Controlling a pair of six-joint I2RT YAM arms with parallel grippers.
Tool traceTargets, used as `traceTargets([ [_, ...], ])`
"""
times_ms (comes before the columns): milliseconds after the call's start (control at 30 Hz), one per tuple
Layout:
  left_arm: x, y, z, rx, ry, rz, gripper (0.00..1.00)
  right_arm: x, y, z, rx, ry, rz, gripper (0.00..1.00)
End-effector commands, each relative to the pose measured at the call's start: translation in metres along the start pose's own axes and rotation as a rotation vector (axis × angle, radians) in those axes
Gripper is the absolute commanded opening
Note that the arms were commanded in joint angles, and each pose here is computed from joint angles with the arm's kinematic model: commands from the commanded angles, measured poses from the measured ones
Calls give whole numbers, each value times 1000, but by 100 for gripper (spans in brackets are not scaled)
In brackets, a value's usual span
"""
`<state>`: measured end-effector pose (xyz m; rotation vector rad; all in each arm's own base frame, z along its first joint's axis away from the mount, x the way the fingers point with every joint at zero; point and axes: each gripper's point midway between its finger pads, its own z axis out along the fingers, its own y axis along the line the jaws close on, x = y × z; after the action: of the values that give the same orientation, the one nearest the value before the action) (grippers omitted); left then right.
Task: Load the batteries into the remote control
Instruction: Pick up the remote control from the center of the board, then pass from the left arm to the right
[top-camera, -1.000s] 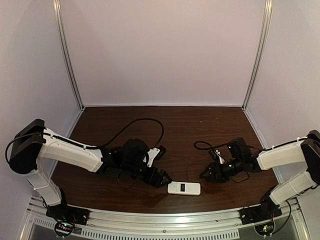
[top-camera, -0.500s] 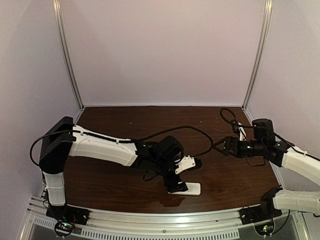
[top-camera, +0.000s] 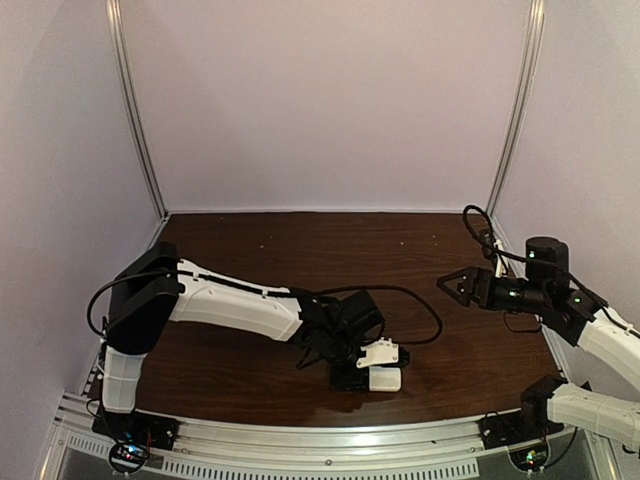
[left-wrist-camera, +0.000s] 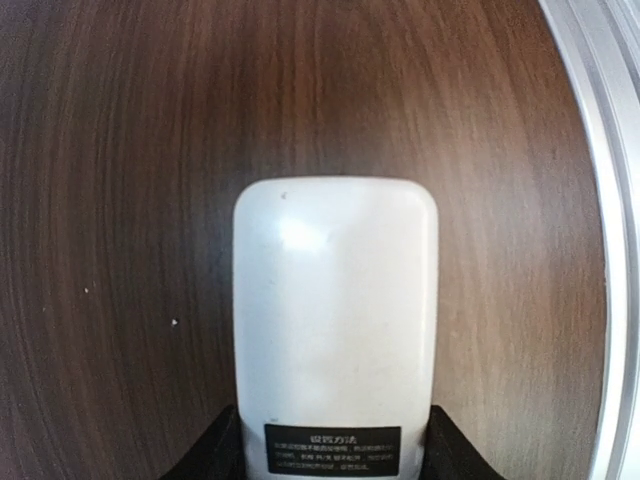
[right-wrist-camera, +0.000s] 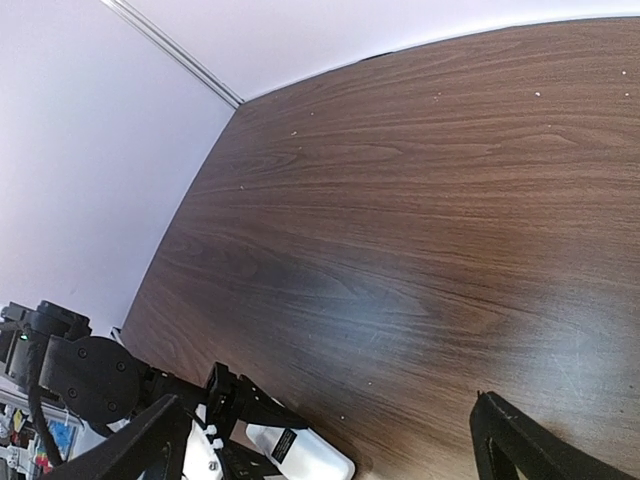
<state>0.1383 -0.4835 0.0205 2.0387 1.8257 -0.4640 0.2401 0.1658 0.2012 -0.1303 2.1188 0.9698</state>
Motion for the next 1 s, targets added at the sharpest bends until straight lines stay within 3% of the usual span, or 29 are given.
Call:
traceTargets([
  [0,4,-6,2,39,25,10,40,-1,10,-1,-69,-14,-10,100],
  [167,-24,10,-31,38,-118,-63,33,-11,26,-4,-127,-30,-69,99],
  [467,-87,50,-160,59,-615,-188,32,-28,87,-12,-454,-57,-104,97],
  [700,-119,42,-226,202,-920,-230,32,-34,144,-22,-640,-63,-214,97],
  [967,-129,30,-253,290,-1035,-222,32,-23,179,-11,-696,-14,-306,91],
])
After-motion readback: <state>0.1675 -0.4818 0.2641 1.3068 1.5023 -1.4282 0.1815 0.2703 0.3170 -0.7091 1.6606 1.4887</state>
